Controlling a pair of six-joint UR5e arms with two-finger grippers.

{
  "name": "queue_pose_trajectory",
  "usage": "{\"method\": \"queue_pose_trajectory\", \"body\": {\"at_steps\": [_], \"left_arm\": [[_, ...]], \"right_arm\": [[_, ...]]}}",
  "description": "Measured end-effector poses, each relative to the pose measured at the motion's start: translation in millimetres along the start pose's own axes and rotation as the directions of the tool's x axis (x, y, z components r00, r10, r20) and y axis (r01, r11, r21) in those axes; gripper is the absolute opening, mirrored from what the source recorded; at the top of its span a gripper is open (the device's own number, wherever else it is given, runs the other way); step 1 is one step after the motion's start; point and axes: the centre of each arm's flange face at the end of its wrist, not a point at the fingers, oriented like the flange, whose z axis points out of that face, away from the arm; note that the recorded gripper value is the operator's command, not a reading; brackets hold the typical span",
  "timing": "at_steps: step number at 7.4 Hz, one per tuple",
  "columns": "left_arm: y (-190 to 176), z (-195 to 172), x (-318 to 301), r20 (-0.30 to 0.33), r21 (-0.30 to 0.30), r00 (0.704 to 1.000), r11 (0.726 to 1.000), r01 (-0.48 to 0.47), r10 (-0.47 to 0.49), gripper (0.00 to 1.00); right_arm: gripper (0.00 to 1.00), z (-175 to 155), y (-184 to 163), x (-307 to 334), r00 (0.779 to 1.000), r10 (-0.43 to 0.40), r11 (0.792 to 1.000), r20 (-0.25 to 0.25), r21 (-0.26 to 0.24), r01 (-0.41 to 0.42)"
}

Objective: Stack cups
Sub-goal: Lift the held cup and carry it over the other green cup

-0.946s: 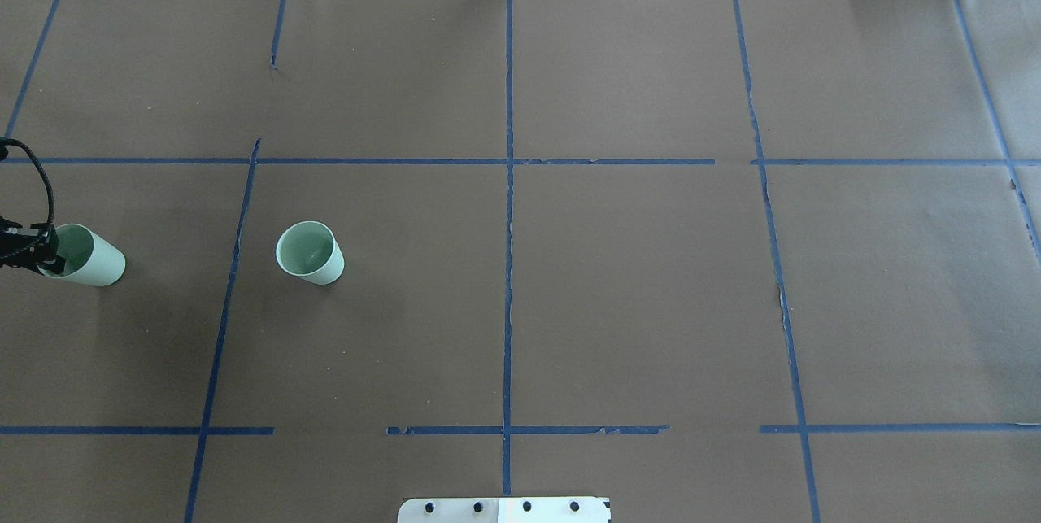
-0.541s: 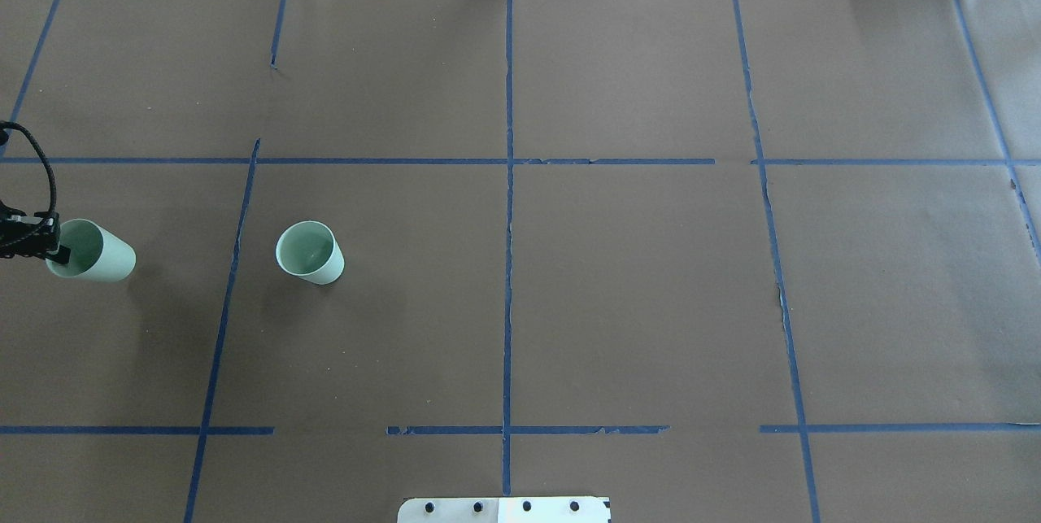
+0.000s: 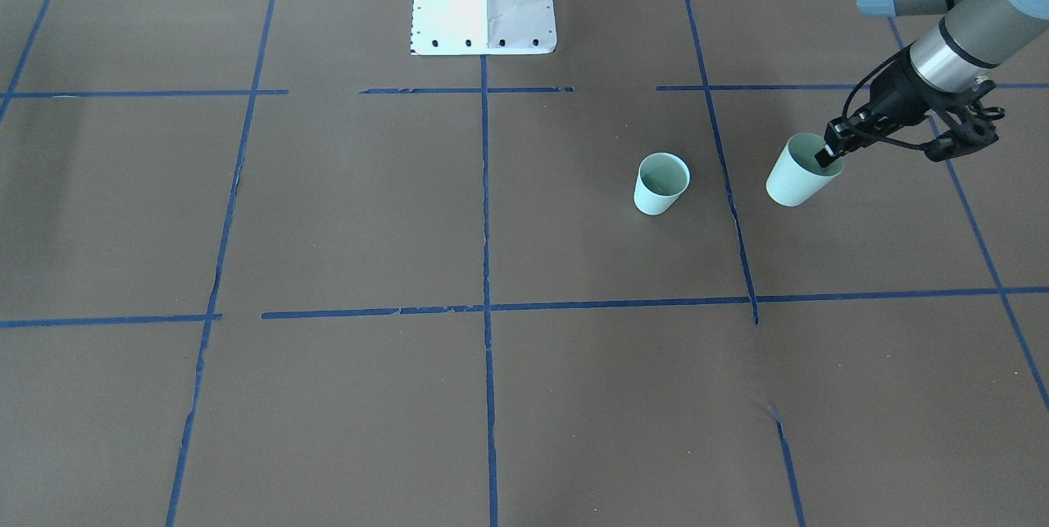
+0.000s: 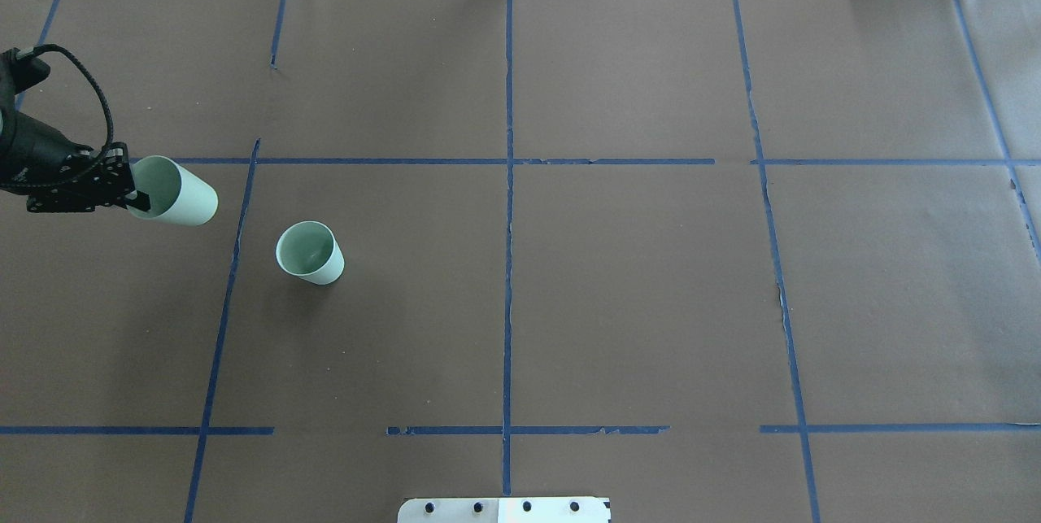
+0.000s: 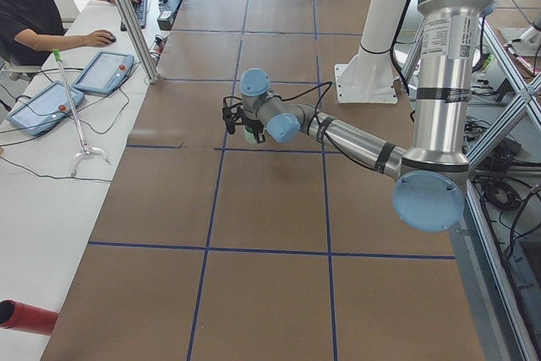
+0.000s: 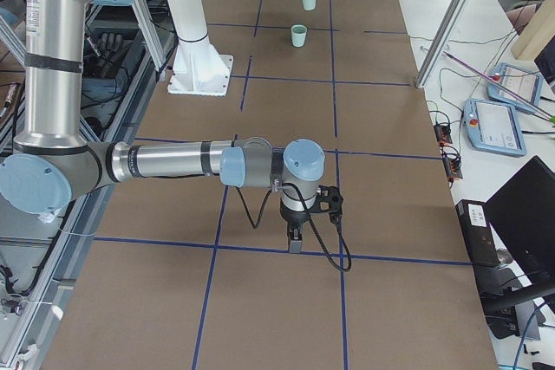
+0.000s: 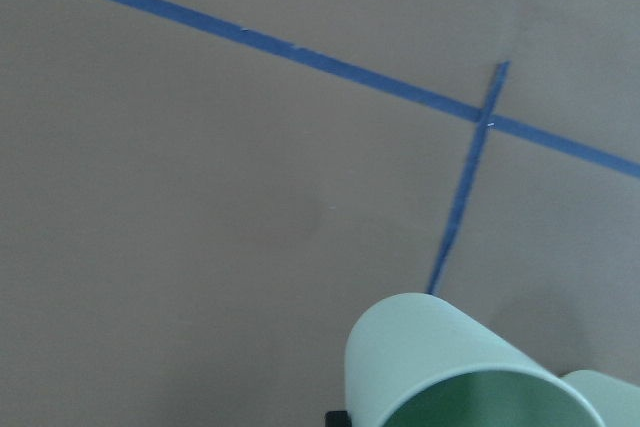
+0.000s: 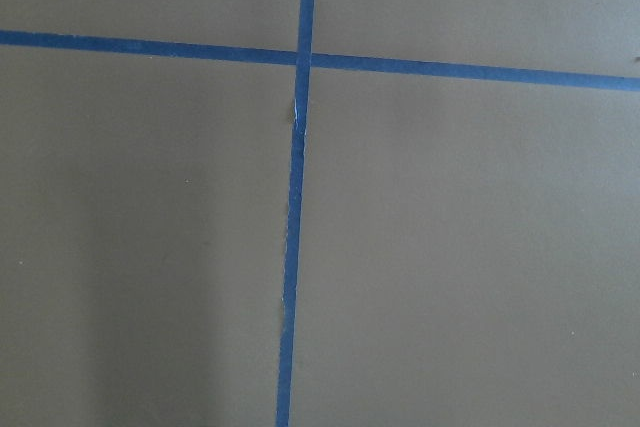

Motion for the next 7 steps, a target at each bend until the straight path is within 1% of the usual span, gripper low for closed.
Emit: {"method": "queue_pose_trajectory", "body": {"at_steps": [1, 2, 4, 5, 7], "left_arm": [[22.6, 9.9, 27.0, -0.016, -0.04, 0.998, 0.998, 0.054, -0.055, 0.0], [40.9, 20.7, 48.7, -0.017, -0.075, 0.995, 0.993, 0.096, -0.098, 0.0], [55.9, 30.5, 72.2, -0.006, -0.103, 0.99, 0.985, 0.139, -0.14, 0.0], [58.5, 34.4, 75.9, 0.0, -0.1, 0.989, 0.984, 0.147, -0.147, 0.0], [55.1, 40.9, 75.2, 0.009, -0.063, 0.988, 0.986, 0.156, -0.156, 0.0]], "right_arm": [[1.0, 0.0, 0.0, 0.0, 1.0, 0.0, 1.0, 0.0, 0.0, 0.0], [1.0, 0.1, 0.0, 0.0, 1.0, 0.0, 1.0, 0.0, 0.0, 0.0], [1.0, 0.1, 0.0, 0.1, 1.0, 0.0, 1.0, 0.001, 0.0, 0.0], [1.0, 0.1, 0.0, 0.0, 1.0, 0.0, 1.0, 0.001, 0.0, 0.0], [1.0, 0.0, 0.0, 0.0, 1.0, 0.0, 1.0, 0.001, 0.0, 0.0]]}}
